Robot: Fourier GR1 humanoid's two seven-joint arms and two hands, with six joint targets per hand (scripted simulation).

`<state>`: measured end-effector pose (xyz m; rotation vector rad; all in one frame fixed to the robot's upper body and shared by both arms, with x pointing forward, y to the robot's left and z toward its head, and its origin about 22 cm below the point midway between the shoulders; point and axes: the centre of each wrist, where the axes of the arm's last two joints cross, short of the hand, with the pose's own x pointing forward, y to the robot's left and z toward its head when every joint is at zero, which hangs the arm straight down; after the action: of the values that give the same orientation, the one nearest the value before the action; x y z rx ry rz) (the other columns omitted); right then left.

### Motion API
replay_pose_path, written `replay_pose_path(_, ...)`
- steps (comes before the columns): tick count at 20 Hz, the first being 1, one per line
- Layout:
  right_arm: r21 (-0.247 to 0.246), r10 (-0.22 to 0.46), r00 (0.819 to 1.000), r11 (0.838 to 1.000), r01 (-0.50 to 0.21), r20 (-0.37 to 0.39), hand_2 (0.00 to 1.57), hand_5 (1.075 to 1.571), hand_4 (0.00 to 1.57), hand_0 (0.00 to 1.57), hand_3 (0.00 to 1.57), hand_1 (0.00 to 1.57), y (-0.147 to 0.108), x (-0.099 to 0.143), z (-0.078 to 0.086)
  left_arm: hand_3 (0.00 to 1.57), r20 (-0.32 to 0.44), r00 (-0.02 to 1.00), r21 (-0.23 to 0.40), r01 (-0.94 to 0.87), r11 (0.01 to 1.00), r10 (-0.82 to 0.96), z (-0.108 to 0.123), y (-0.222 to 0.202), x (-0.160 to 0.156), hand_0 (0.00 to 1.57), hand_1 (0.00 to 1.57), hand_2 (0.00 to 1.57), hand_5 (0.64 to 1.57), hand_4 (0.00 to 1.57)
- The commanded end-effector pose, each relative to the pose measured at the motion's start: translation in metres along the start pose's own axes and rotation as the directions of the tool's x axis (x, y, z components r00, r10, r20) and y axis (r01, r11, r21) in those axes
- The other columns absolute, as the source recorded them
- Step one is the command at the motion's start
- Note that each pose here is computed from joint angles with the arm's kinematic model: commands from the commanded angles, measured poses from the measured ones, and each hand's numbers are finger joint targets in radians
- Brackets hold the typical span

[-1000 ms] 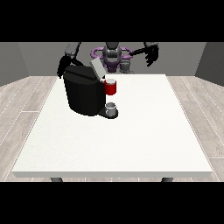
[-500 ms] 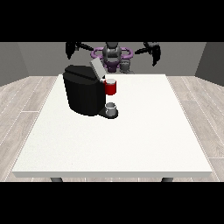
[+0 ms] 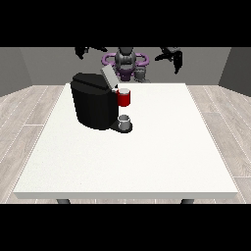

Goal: Insert the coffee pod into the coffee machine and close the lid

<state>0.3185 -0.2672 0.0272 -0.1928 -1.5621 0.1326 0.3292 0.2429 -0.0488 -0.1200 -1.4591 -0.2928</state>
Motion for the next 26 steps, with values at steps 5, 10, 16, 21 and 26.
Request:
replay_pose_path(5,-0.016,-0.106,0.994,0.994,0.106,-0.028,0.0,1.571,0.0,0.0,0.0,0.0,-0.017,0.023,-0.029,0.0,0.101,0.995,0.0,0.018,1.0,-0.018,0.01,-0.011,0.018,0.0,0.0,0.0,1.571,0.35)
replay_pose_path(10,-0.046,-0.184,0.983,0.982,0.183,-0.022,0.0,1.571,0.1,0.0,0.0,0.0,-0.025,0.039,-0.048,0.0,0.163,0.986,-0.004,0.041,0.999,-0.04,0.014,-0.016,0.038,0.0,0.0,0.0,1.571,0.3)
replay_pose_path(16,0.04,-0.135,0.99,0.99,0.136,-0.037,0.0,1.571,0.0,0.0,0.0,0.0,-0.003,0.042,-0.056,0.0,0.186,0.981,0.043,0.047,0.998,-0.054,0.025,0.013,0.059,0.0,0.0,0.0,1.571,0.36)
replay_pose_path(21,0.083,-0.123,0.992,0.989,0.123,-0.006,0.0,1.571,0.0,0.0,0.0,0.0,0.027,0.079,-0.071,0.0,0.194,0.98,0.057,0.033,0.998,-0.043,0.038,-0.012,0.04,0.0,0.0,0.0,1.571,0.38)
replay_pose_path(26,0.127,-0.109,0.994,0.986,0.108,-0.004,0.0,1.571,0.0,0.0,0.0,0.0,0.034,0.053,-0.065,0.0,0.199,0.978,0.101,0.049,0.994,-0.069,0.047,-0.001,0.055,0.0,0.0,0.0,1.571,0.32)
